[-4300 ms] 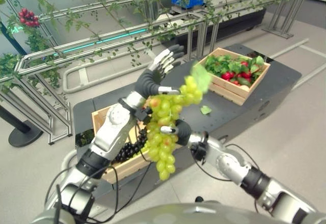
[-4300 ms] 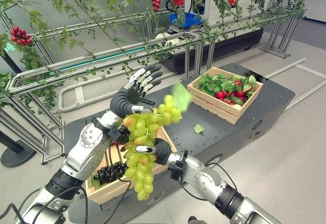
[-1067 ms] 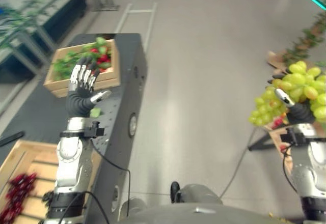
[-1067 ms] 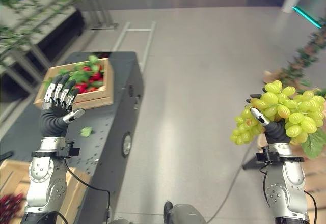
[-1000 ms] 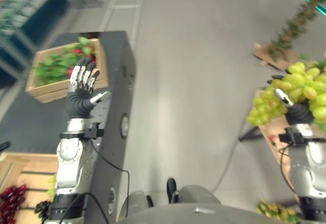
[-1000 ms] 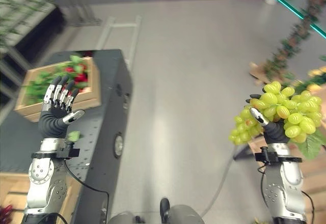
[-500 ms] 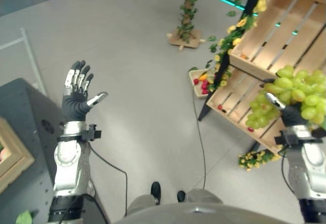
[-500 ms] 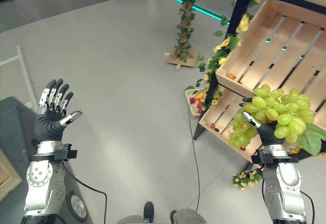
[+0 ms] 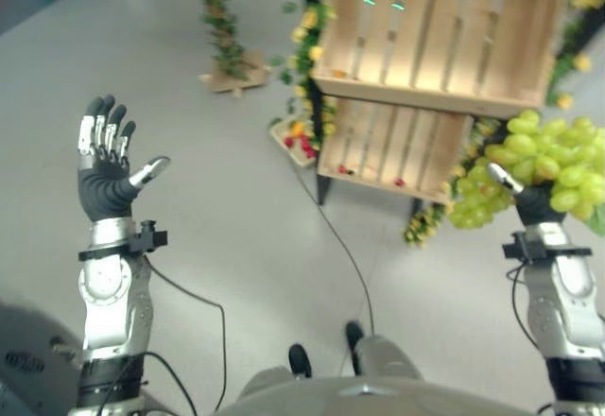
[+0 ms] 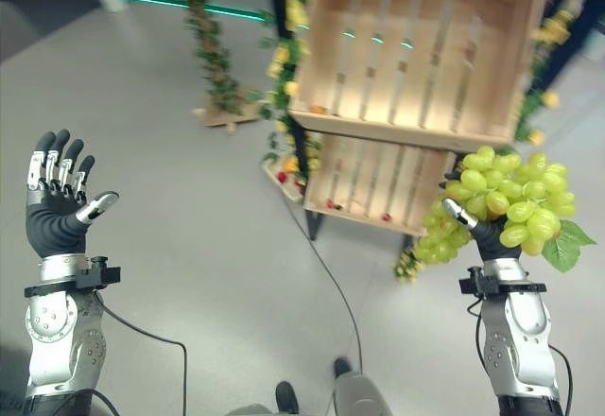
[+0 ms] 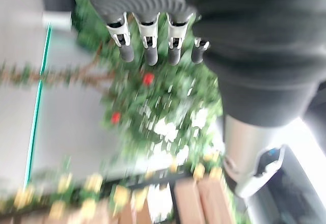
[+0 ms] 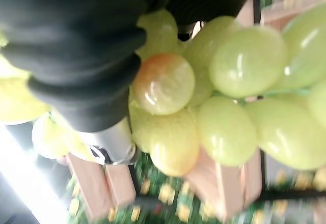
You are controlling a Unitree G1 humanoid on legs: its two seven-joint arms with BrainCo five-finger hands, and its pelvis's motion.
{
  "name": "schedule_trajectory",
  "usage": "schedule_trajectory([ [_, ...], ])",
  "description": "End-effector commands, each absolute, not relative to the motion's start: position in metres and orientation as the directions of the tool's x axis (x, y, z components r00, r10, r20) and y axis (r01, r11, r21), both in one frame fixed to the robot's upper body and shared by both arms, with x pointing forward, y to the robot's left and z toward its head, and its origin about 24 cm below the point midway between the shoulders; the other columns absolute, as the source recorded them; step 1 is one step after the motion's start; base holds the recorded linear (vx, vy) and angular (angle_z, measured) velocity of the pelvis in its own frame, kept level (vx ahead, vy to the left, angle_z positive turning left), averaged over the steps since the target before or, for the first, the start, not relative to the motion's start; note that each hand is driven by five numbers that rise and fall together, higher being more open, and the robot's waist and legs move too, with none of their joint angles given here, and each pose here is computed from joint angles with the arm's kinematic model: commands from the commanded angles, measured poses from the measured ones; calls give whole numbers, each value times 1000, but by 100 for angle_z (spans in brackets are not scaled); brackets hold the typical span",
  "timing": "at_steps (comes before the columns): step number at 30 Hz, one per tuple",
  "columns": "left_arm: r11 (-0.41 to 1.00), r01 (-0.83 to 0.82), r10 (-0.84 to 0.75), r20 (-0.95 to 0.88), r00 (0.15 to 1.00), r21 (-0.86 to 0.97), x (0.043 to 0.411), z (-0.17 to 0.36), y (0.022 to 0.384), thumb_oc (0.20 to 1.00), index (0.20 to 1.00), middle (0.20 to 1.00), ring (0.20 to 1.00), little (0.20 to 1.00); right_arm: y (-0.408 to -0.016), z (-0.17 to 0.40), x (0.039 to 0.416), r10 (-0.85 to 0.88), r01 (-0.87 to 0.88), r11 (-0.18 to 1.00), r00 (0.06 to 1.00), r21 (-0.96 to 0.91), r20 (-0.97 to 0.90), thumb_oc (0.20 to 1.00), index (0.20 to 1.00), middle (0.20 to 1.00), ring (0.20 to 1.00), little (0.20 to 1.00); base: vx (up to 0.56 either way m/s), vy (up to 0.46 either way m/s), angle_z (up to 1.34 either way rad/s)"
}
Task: Pick up the fruits from the basket on one side to the basket on the other side
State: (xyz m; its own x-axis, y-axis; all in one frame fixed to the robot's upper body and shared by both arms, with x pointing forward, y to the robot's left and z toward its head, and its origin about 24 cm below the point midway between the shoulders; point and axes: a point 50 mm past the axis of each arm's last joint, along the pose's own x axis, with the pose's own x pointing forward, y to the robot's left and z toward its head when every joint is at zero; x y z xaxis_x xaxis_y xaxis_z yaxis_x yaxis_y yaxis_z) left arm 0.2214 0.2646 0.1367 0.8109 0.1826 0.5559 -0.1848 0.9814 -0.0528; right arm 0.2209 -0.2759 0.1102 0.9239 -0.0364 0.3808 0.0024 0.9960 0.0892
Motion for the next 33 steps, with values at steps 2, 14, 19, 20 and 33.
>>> schedule_trajectory([
  [2,977,-212,133,696,706,28,212,171,267,1000,1000,1000,1000,1000,-267,147,231,29,-40,999,844,9,535,200,200,200,200,200,47,-116,-61],
  [14,984,-181,137,667,732,-4,222,163,260,1000,1000,1000,1000,1000,-276,147,227,-21,17,1000,845,12,534,200,200,200,200,200,85,-192,-9],
  [19,986,-167,135,645,752,-11,225,158,258,1000,1000,1000,1000,1000,-275,151,228,1,3,1000,840,-6,543,200,200,200,200,200,80,-198,5],
  [20,986,-167,135,645,752,-11,225,158,258,1000,1000,1000,1000,1000,-275,151,228,1,3,1000,840,-6,543,200,200,200,200,200,141,-332,-5],
  [33,986,-163,143,594,792,-20,227,144,253,1000,1000,1000,1000,1000,-266,154,240,-7,36,999,831,-41,557,200,200,200,200,200,113,-2,-13],
])
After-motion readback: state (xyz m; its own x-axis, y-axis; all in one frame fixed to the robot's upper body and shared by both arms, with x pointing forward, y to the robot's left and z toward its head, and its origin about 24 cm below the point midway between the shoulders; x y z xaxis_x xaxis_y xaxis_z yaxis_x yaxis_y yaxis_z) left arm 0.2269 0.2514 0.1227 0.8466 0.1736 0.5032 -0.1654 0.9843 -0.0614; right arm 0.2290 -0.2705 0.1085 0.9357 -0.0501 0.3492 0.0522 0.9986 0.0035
